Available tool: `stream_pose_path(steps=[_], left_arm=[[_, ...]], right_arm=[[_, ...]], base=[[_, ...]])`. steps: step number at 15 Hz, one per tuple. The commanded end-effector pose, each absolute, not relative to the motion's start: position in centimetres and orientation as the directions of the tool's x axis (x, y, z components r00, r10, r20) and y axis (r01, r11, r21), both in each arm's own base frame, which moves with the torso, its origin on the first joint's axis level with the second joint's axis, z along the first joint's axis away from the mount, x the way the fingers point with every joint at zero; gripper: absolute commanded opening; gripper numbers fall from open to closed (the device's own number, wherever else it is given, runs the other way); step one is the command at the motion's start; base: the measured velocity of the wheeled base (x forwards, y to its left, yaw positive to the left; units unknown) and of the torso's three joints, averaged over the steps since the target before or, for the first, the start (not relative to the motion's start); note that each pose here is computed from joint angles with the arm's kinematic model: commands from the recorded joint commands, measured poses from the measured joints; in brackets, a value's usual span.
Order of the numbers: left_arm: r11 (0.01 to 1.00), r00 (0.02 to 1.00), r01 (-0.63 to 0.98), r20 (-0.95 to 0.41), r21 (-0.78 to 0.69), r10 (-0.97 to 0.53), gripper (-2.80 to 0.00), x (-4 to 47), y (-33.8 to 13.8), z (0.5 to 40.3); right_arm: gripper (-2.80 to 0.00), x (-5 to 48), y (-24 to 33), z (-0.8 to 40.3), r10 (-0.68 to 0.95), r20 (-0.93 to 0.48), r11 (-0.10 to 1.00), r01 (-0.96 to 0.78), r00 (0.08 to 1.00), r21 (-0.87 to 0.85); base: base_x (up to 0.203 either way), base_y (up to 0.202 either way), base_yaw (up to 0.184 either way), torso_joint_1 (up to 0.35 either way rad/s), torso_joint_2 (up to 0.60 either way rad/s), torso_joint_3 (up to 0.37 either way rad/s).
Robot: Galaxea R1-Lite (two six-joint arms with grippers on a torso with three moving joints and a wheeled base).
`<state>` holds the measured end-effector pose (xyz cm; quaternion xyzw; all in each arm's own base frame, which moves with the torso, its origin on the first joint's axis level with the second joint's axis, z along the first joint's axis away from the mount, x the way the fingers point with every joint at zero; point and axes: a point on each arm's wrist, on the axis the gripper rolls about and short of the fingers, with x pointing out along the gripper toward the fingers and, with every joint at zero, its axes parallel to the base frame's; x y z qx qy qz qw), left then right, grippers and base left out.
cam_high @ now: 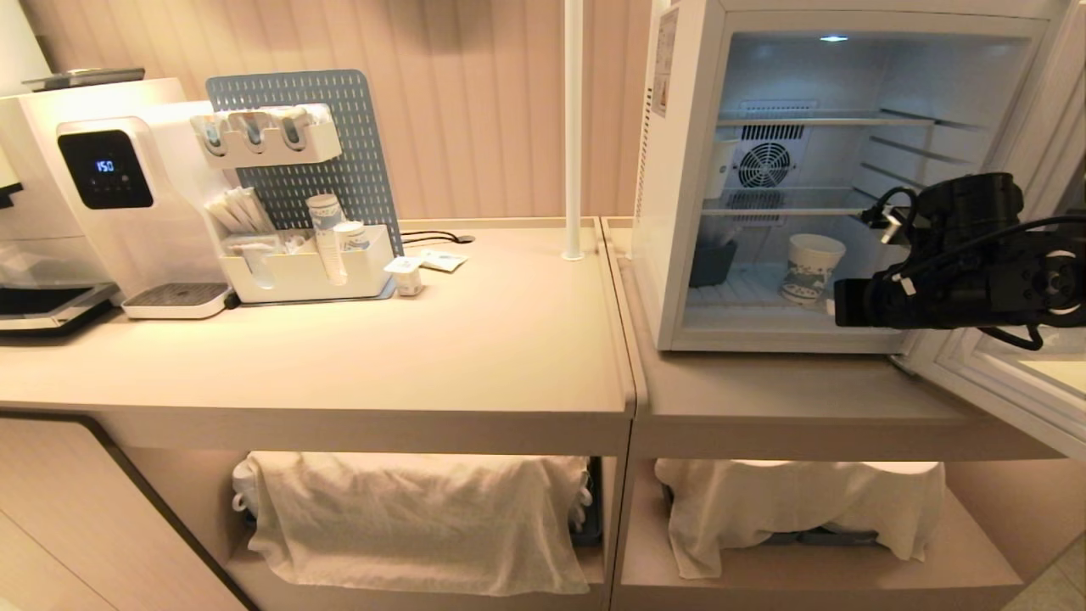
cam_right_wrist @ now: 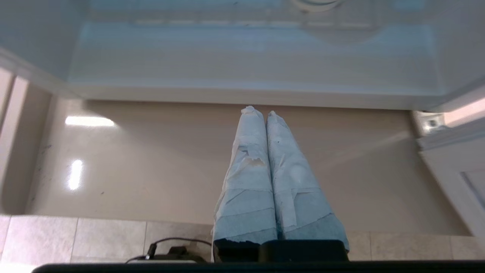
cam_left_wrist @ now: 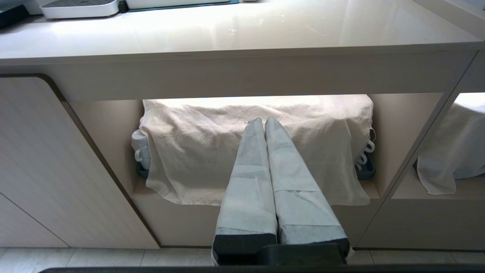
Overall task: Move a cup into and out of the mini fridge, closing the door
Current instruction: Take the paper cup out of the freezer
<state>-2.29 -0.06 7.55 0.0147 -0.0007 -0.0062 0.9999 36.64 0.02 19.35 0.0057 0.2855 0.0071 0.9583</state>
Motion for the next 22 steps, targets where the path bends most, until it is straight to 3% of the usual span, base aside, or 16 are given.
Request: stream_pose_path(steps=[1, 12, 13, 22], left_arm=[[0.999, 1.0, 0.012, 0.002, 0.031, -0.012, -2.8, -2.3, -0.1, 7.5], [0.999, 1.0, 0.012, 0.003, 0.029, -0.012, -2.8, -2.3, -0.1, 7.6], [0.999, 1.0, 0.012, 0.002, 0.031, -0.012, -2.8, -2.3, -0.1, 7.5], [0.999, 1.0, 0.012, 0.002, 0.031, -0.012, -2.8, -2.3, -0.1, 7.5]], right_arm=[[-2.8, 36.5, 0.1, 19.5, 0.017, -0.542, 1.0, -0.012, 0.84, 0.012], [-2.8, 37.1, 0.0, 18.3, 0.004, -0.551, 1.0, -0.002, 0.834, 0.004], [0.0, 37.5, -0.1, 17.9, 0.001, -0.542, 1.0, 0.0, 0.84, 0.002], [0.0, 40.7, -1.1, 16.0, -0.02, -0.481, 1.0, 0.022, 0.877, 0.0]], base=[[0.0, 0.0, 0.0, 0.0, 0.0, 0.0], [0.0, 0.0, 0.0, 0.0, 0.0, 0.0], [0.0, 0.0, 0.0, 0.0, 0.0, 0.0], [0.0, 0.0, 0.0, 0.0, 0.0, 0.0]])
